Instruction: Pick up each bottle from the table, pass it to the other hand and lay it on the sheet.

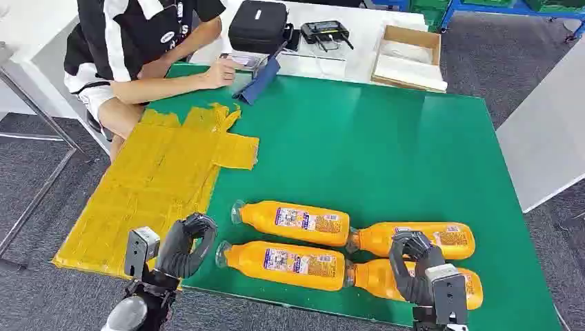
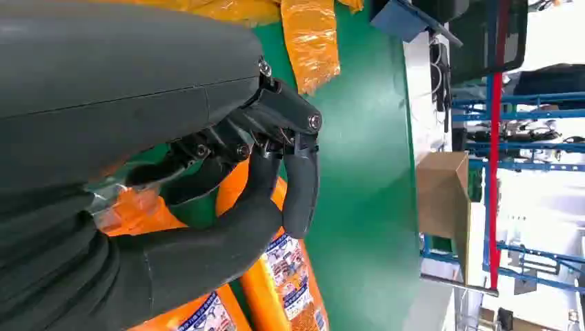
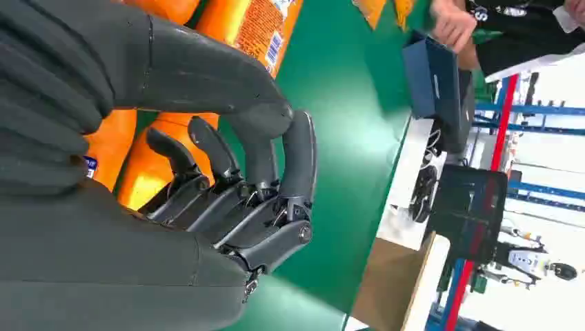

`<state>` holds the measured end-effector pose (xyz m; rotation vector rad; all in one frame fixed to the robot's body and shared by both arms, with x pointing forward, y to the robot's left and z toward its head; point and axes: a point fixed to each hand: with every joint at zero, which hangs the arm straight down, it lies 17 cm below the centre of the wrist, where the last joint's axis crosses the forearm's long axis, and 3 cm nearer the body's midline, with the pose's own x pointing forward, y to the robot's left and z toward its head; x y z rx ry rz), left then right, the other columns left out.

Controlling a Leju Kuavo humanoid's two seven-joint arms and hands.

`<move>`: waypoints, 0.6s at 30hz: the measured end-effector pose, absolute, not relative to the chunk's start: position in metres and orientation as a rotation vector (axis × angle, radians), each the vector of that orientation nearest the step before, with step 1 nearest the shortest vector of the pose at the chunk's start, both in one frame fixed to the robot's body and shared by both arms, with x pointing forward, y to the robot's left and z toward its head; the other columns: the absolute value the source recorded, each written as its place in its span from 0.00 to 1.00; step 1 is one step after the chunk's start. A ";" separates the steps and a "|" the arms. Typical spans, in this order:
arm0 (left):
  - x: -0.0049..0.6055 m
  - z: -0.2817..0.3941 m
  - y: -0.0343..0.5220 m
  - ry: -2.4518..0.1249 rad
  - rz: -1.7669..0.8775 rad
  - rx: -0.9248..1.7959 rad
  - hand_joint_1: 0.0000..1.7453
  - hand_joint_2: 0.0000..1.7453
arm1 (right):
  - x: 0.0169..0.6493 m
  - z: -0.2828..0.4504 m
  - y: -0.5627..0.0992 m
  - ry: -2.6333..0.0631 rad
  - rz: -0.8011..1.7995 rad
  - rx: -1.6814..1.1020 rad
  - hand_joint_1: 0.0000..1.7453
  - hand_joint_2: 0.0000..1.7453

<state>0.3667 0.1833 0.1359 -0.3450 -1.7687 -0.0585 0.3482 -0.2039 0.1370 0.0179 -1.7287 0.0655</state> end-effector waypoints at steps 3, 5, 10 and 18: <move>0.367 0.136 0.185 -1.780 -0.062 -0.322 1.00 1.00 | 0.348 0.139 -0.204 -1.742 0.069 0.014 0.95 1.00; 0.365 0.151 0.204 -1.892 -0.101 -0.091 1.00 1.00 | 0.349 0.168 -0.201 -1.880 0.088 -0.030 0.98 1.00; 0.361 0.205 0.229 -2.029 -0.132 0.150 1.00 1.00 | 0.365 0.221 -0.191 -2.012 0.074 -0.066 0.99 1.00; 0.352 0.224 0.238 -2.093 -0.111 0.190 0.00 1.00 | 0.370 0.256 -0.180 -2.138 0.197 -0.218 0.00 1.00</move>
